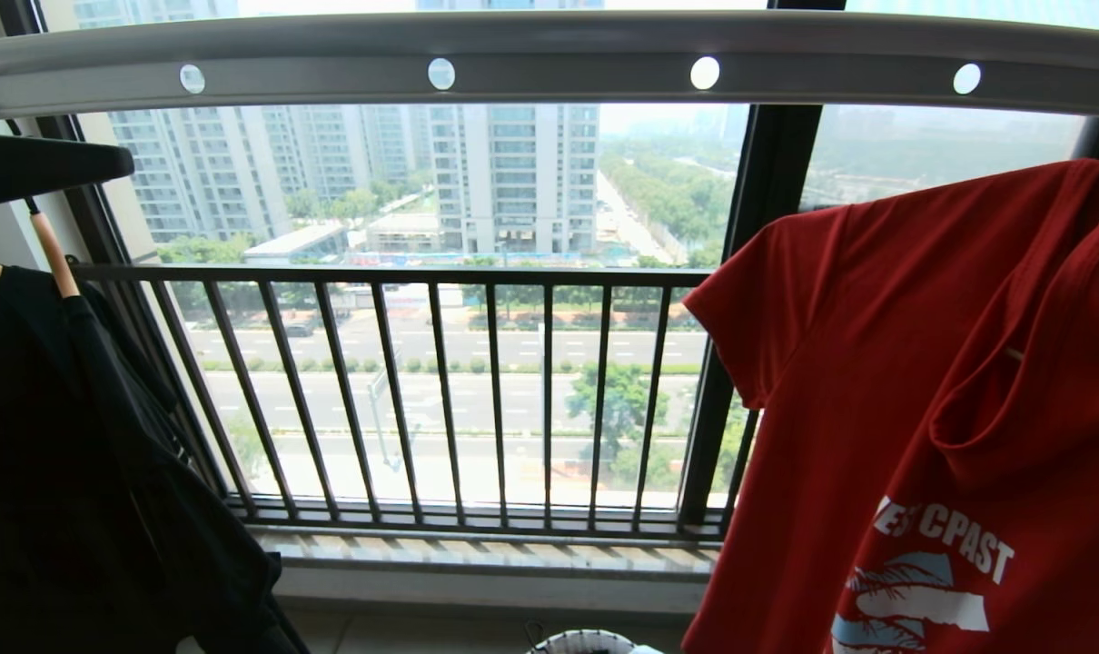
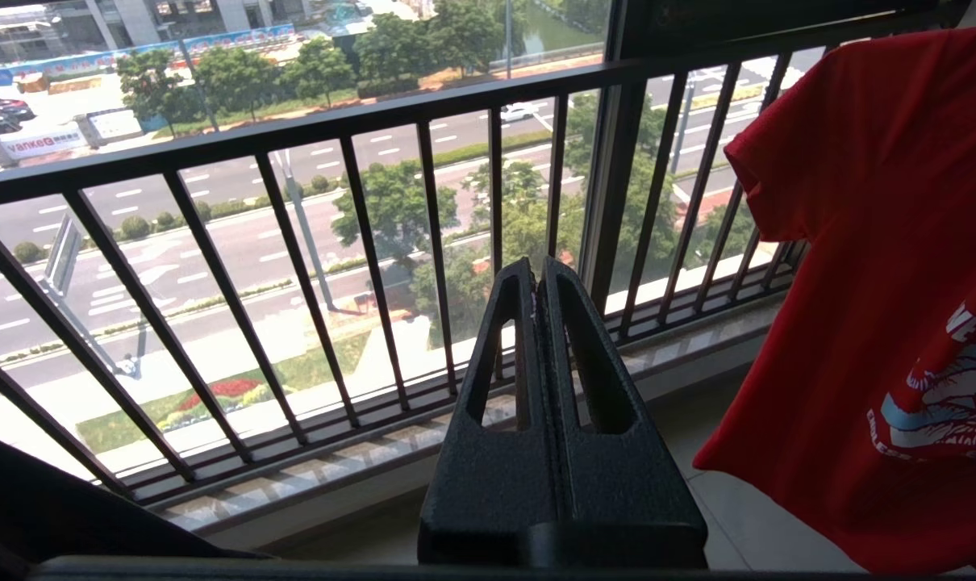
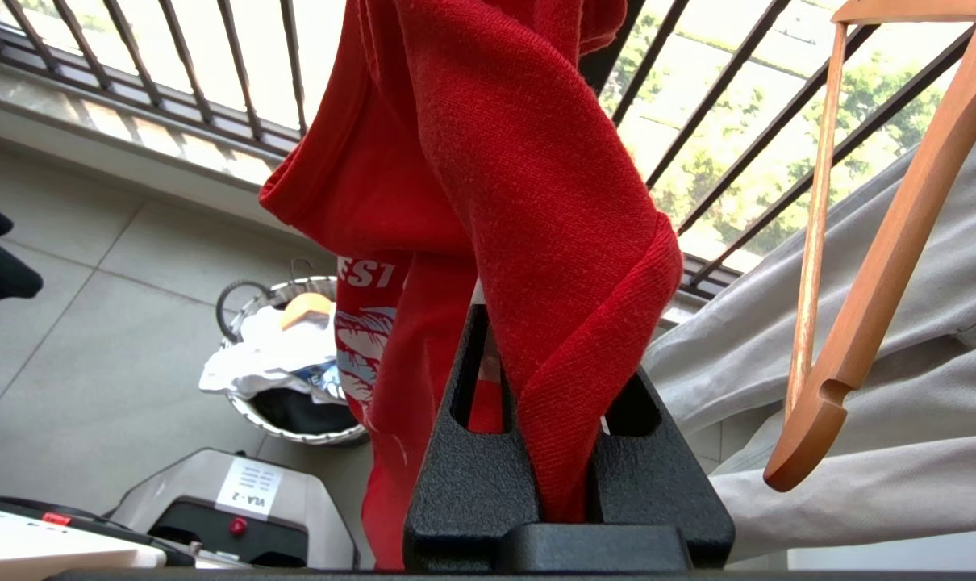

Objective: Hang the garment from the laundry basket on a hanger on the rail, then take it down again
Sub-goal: Hang the clothes rack on the clothesline

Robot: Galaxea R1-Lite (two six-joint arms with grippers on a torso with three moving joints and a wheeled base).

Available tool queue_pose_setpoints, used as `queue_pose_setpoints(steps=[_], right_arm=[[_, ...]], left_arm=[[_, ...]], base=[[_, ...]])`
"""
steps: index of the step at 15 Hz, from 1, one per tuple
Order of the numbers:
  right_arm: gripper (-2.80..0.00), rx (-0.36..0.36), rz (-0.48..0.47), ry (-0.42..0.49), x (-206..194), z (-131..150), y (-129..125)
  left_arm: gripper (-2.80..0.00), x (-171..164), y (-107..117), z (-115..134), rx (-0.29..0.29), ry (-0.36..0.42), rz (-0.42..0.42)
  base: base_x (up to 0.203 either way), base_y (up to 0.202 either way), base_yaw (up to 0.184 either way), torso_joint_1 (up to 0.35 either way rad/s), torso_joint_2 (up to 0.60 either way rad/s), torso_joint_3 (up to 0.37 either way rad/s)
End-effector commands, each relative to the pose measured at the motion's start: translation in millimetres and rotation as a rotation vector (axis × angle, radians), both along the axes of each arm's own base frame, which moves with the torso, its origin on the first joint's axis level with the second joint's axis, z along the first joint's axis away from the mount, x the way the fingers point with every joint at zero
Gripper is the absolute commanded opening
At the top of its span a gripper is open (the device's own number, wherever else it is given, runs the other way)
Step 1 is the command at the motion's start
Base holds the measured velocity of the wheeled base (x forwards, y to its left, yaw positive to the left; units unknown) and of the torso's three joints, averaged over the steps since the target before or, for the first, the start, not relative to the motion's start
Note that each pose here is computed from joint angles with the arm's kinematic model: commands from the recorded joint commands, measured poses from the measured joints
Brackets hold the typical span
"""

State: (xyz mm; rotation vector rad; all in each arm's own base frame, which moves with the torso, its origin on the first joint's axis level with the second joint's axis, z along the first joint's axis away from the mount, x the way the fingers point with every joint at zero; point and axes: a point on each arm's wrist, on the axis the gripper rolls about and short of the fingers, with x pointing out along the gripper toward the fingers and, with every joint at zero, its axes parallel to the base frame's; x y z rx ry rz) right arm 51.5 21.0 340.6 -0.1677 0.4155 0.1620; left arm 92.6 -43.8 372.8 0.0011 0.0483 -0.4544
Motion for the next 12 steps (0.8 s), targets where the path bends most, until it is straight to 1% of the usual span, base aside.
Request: queue_pose_setpoints(steps=[1, 5, 7, 12], right_arm=[[-2.8, -0.002, 0.0, 0.007, 0, -1, 0], [-2.8, -0.001, 0.009, 0.02, 5, -7, 3], [-2.8, 0.022, 0.009, -0.022, 14, -10, 8], [-2.8, 0.028, 0.011, -0.038, 34, -26, 21]], left_arm=[[-2.8, 0, 0, 0, 0.001, 0.002, -0.001], [-2.8, 1, 0, 0, 0.001, 0.003, -0.001], [-2.8, 0, 0, 0, 0.001, 0.002, -0.001], [-2.8, 1, -1, -1, 0.004, 0.006, -0.001]], base=[[0.0, 0.0, 0.0, 0.0, 0.0, 0.0], [0.0, 0.0, 0.0, 0.0, 0.0, 0.0], [0.0, 0.0, 0.0, 0.0, 0.0, 0.0], [0.0, 0.0, 0.0, 0.0, 0.0, 0.0]])
